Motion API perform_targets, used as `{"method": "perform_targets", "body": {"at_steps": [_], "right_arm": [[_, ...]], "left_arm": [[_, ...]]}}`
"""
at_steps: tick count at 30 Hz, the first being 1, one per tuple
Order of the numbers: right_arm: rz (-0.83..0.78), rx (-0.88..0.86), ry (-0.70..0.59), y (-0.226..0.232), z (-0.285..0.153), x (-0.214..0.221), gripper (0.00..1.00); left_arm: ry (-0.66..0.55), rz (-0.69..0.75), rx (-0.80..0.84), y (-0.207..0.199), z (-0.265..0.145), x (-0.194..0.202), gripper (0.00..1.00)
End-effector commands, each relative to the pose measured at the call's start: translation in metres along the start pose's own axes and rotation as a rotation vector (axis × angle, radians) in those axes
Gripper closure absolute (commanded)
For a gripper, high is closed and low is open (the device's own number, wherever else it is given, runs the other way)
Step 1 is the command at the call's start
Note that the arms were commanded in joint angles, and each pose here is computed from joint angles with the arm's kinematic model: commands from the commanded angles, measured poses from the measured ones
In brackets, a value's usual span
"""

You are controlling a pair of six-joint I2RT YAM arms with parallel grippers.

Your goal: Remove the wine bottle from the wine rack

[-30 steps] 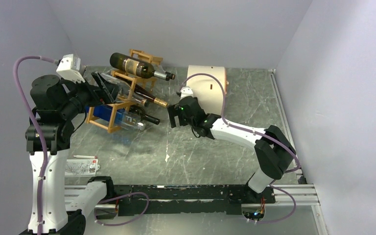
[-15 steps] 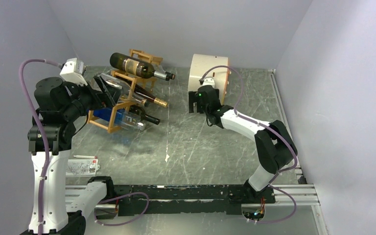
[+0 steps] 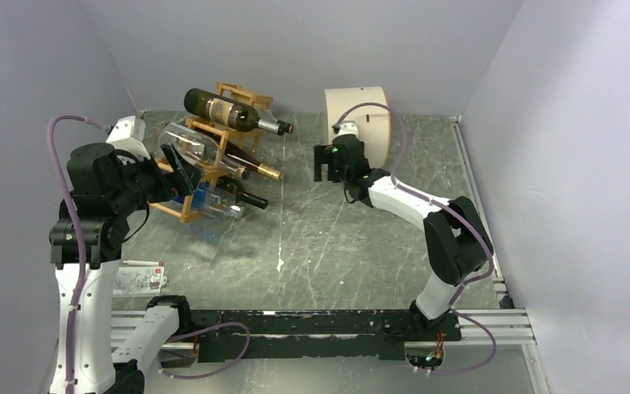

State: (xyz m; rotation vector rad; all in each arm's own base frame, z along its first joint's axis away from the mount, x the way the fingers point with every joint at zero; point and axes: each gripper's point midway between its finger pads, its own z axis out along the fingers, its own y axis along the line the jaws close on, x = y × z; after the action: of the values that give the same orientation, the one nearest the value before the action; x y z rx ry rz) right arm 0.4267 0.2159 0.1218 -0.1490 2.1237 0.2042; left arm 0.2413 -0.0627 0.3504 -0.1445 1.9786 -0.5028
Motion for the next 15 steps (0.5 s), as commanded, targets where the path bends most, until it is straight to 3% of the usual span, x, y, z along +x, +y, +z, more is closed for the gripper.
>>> {"method": "perform_targets", "body": {"at_steps": [1, 3, 6, 11, 15], "right_arm": [[0.015, -0.244, -0.093, 0.083, -0.028, -0.037, 0.03], [0.016, -0.317, -0.107, 0.104, -0.038, -0.041, 0.04], [0.035, -0.388, -0.110, 0.118, -0.046, -0.046, 0.03], [0.055, -0.433, -0.116, 0.120, -0.060, -0.046, 0.03], [0.054, -0.501, -0.047, 0.124, -0.073, -0.030, 0.03]], "left_arm": [[0.050, -0.032, -0.195, 0.037, -0.007, 0.023, 0.01], [0.066, -0.083, -0.307, 0.057, -0.008, 0.032, 0.01], [0.113, -0.147, -0.423, 0.078, 0.000, 0.047, 0.13], [0.117, -0.269, -0.488, 0.089, 0.020, 0.050, 0.32], [0.076, -0.350, -0.424, 0.083, 0.046, 0.045, 0.34]]}}
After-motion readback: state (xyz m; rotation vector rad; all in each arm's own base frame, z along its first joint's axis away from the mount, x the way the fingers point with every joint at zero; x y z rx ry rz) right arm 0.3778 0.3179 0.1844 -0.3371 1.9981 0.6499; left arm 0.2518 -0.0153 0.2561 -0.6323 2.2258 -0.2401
